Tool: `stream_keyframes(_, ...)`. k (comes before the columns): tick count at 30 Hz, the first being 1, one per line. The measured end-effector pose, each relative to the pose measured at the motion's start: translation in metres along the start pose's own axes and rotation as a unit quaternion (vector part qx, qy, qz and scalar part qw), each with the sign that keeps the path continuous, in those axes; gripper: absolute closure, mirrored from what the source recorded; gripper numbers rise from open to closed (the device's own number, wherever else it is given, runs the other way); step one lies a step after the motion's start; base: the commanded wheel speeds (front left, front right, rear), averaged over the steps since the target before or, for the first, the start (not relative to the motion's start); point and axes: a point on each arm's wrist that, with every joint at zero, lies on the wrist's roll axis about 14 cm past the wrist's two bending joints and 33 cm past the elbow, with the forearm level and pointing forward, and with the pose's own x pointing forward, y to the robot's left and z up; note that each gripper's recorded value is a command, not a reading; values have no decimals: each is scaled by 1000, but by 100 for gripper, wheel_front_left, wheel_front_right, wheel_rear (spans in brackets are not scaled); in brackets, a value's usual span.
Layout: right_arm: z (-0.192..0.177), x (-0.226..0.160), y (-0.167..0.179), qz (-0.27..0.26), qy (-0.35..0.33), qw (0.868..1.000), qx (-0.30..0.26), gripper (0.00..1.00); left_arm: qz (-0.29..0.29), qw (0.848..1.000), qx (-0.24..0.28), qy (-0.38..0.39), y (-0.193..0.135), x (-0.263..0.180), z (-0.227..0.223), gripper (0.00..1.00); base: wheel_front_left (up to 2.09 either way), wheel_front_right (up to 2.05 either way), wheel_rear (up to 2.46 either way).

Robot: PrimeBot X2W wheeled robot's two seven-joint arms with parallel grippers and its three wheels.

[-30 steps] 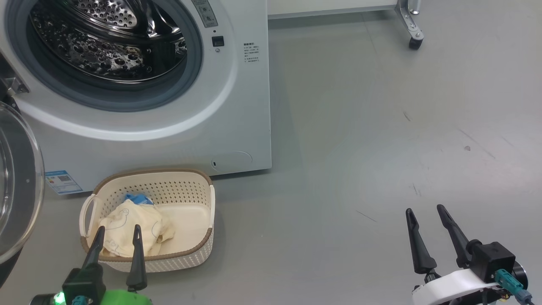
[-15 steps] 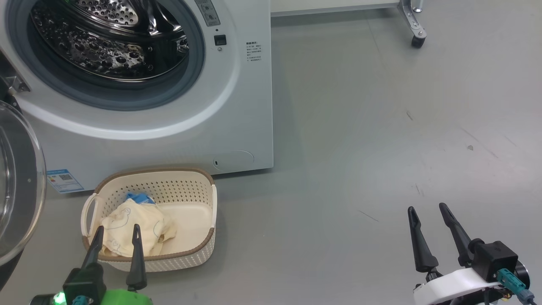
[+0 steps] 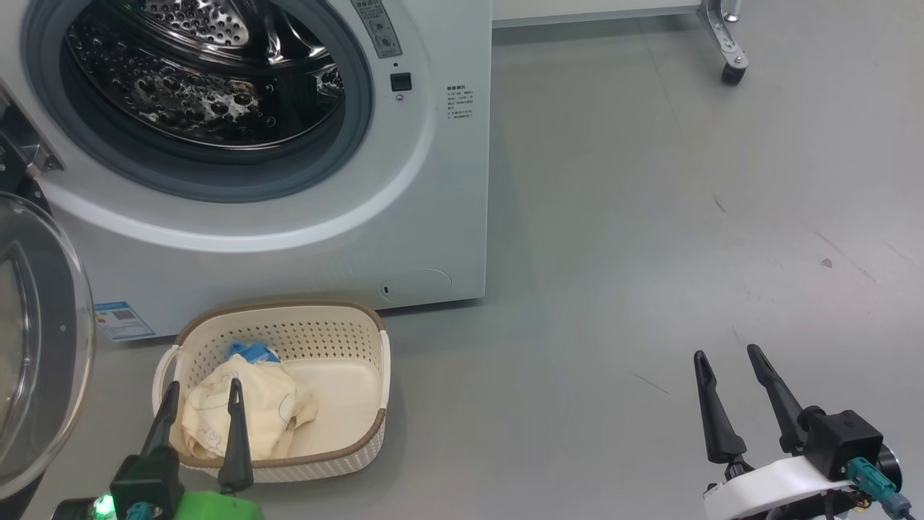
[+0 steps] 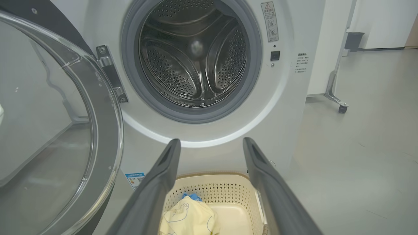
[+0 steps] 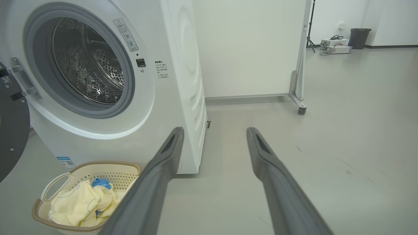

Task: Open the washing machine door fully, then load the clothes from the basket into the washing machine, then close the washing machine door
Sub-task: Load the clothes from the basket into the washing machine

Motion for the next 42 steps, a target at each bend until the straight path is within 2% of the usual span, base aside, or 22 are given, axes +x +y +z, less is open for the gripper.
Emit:
stream_keyframes(14, -6, 3, 0, 0, 9, 1000, 2, 0, 2, 1000, 1, 7, 2, 1, -4, 0, 44, -68, 25)
stream_keyframes(42, -9, 5, 1, 2, 14, 1000, 3, 0, 1, 1000, -8, 19, -1, 0, -12, 0, 3, -3, 0)
